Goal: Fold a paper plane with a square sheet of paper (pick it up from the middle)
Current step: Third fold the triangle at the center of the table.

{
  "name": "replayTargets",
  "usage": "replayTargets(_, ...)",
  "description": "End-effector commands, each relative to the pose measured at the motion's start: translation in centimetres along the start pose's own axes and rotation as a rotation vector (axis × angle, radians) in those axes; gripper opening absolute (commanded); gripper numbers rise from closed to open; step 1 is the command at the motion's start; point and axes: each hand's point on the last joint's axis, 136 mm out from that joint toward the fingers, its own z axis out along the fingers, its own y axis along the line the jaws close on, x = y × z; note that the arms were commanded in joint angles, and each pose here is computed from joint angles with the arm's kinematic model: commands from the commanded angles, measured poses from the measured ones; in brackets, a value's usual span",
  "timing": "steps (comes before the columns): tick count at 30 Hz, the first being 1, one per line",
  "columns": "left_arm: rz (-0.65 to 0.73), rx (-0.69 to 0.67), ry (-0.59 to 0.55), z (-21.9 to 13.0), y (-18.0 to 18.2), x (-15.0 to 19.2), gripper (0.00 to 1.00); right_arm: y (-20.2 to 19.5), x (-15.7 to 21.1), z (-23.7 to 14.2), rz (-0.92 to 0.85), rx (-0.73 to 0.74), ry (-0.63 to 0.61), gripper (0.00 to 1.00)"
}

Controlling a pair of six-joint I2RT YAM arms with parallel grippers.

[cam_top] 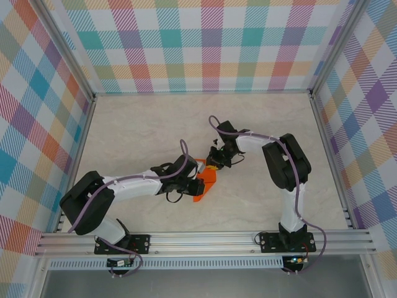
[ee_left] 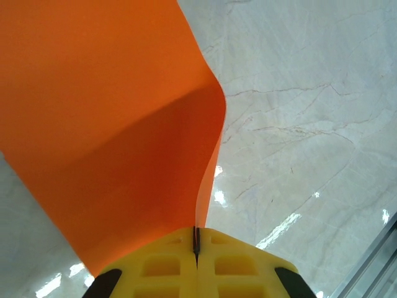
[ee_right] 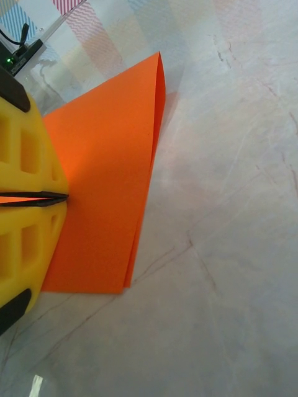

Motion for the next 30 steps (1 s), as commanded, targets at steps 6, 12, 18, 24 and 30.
replayTargets(6, -0.022, -0.095, 0.024, -0.1, 1.9, -1.4, 0.0, -2.9, 1.4, 1.9, 0.016, 0.112, 0.052, 0.12)
replayTargets(12, -0.04, -0.149, 0.075, 0.5, 2.9, -1.1, 0.0, -2.6, 1.3, 1.8, 0.015, 0.108, 0.05, 0.12)
replayTargets(18, -0.056, -0.187, 0.074, 0.5, 3.6, -1.1, 0.0, -2.5, 1.4, 1.7, 0.016, 0.11, 0.051, 0.12)
replayTargets(24, -0.064, -0.221, 0.051, 0.1, 4.3, -1.2, 0.0, -2.7, 1.5, 1.7, 0.022, 0.113, 0.054, 0.12)
replayTargets(30, -0.061, -0.17, 0.041, 0.2, 3.3, -1.9, 0.0, -2.7, 1.6, 1.7, 0.022, 0.114, 0.057, 0.12)
